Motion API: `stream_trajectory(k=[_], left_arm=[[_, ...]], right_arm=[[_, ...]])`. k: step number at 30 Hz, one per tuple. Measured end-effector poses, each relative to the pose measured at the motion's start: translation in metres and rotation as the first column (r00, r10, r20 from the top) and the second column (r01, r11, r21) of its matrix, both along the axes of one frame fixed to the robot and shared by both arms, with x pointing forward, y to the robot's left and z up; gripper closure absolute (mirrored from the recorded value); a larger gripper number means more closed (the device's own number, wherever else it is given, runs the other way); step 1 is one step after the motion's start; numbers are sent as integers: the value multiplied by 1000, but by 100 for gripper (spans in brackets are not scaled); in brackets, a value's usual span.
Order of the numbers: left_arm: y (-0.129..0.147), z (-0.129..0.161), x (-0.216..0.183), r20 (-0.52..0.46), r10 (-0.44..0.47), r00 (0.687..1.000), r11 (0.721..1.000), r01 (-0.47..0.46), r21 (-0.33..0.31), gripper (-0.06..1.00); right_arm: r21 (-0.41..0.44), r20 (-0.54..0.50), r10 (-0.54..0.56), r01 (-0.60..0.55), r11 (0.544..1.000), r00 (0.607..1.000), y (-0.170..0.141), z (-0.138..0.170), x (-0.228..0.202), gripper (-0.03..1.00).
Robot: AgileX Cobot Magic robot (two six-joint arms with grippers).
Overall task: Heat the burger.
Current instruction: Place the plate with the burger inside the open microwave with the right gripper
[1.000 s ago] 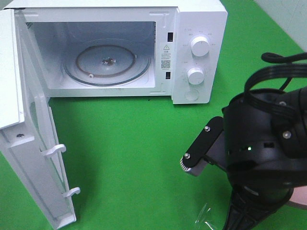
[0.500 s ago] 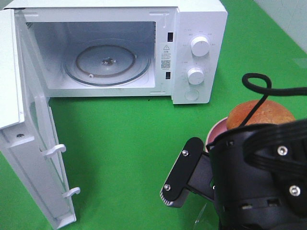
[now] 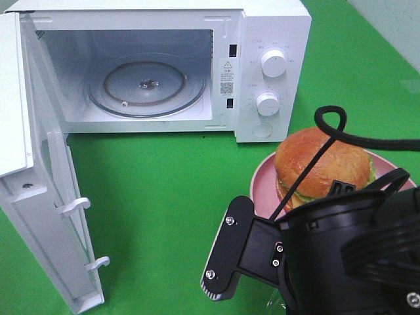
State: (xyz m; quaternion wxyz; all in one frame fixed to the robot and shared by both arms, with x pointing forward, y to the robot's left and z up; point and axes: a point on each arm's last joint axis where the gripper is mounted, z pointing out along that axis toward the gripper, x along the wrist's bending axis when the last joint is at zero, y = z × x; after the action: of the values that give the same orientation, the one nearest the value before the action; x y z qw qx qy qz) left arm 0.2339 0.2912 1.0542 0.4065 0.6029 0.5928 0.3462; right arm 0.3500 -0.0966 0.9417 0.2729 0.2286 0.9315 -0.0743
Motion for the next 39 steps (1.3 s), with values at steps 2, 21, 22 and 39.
stream_trajectory(k=[2,21,22,39], left_arm=[[0,0,0,0,0,1000,1000,0,0,-3],[0,0,0,0,0,1000,1000,0,0,-3],[0,0,0,0,0,1000,1000,0,0,-3],[0,0,0,0,0,1000,1000,0,0,-3]], right_arm=[[-13,14,31,-31,999,999,0,1,2,92],[-51,-18,458,-458,888,889,18,0,7,92],[-45,-26,482,-483,874,876,18,0,10,92],[-10,-45,578,-579,815,815,7,-2,50,92]])
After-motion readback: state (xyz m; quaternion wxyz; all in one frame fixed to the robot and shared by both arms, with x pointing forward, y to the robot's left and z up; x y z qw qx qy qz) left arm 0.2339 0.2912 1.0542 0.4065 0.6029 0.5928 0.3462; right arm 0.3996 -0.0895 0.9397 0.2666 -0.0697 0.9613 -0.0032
